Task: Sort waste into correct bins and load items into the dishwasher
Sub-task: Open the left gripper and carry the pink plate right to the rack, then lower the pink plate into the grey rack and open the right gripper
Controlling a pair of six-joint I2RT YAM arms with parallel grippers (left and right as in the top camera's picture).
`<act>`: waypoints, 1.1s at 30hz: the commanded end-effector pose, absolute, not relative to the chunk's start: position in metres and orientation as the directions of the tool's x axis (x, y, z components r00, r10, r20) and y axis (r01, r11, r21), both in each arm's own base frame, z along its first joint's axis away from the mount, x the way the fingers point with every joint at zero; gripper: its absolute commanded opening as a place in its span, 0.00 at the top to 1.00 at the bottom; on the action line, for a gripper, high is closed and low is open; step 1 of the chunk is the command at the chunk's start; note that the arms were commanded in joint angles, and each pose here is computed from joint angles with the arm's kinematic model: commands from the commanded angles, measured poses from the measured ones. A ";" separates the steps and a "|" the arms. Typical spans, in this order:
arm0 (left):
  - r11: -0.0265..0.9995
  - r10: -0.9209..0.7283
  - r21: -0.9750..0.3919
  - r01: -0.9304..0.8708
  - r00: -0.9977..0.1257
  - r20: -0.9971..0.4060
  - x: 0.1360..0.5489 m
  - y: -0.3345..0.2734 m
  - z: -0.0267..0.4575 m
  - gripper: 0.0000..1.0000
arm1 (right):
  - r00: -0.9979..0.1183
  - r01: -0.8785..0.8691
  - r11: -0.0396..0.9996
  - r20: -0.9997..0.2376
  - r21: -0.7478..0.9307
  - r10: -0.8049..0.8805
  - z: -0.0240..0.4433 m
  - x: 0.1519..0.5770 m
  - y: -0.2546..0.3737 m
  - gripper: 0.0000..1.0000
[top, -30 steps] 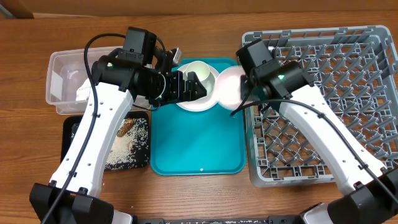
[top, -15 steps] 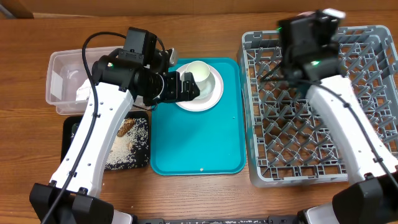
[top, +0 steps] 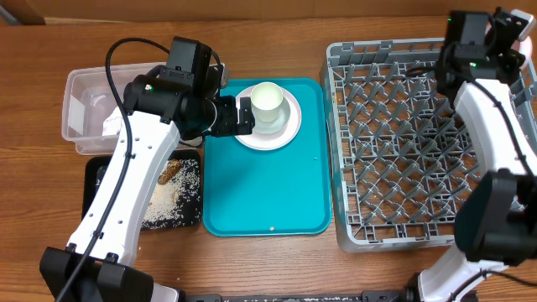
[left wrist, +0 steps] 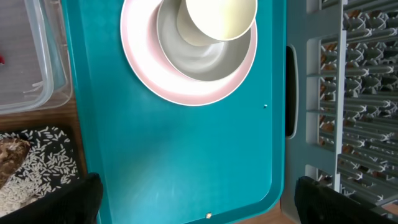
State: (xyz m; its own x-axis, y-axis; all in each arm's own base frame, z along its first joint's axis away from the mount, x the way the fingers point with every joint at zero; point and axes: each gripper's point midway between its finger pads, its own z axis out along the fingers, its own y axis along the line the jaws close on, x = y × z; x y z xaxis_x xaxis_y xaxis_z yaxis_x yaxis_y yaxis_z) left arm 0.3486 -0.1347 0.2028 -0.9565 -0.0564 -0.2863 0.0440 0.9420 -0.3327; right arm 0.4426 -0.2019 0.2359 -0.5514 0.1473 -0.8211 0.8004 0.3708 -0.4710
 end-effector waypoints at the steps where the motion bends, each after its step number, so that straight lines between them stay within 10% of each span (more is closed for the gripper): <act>1: 0.946 -0.043 -0.318 0.067 -0.944 -0.328 0.350 -0.132 0.214 0.00 | -0.632 0.760 0.295 -0.764 -0.579 0.127 0.236 0.435 -0.232 0.96; 33: 0.946 -0.043 -0.318 0.067 -0.944 -0.328 0.350 -0.132 0.214 0.00 | -0.865 0.481 0.489 -0.485 -0.728 0.128 0.167 0.429 -0.211 0.96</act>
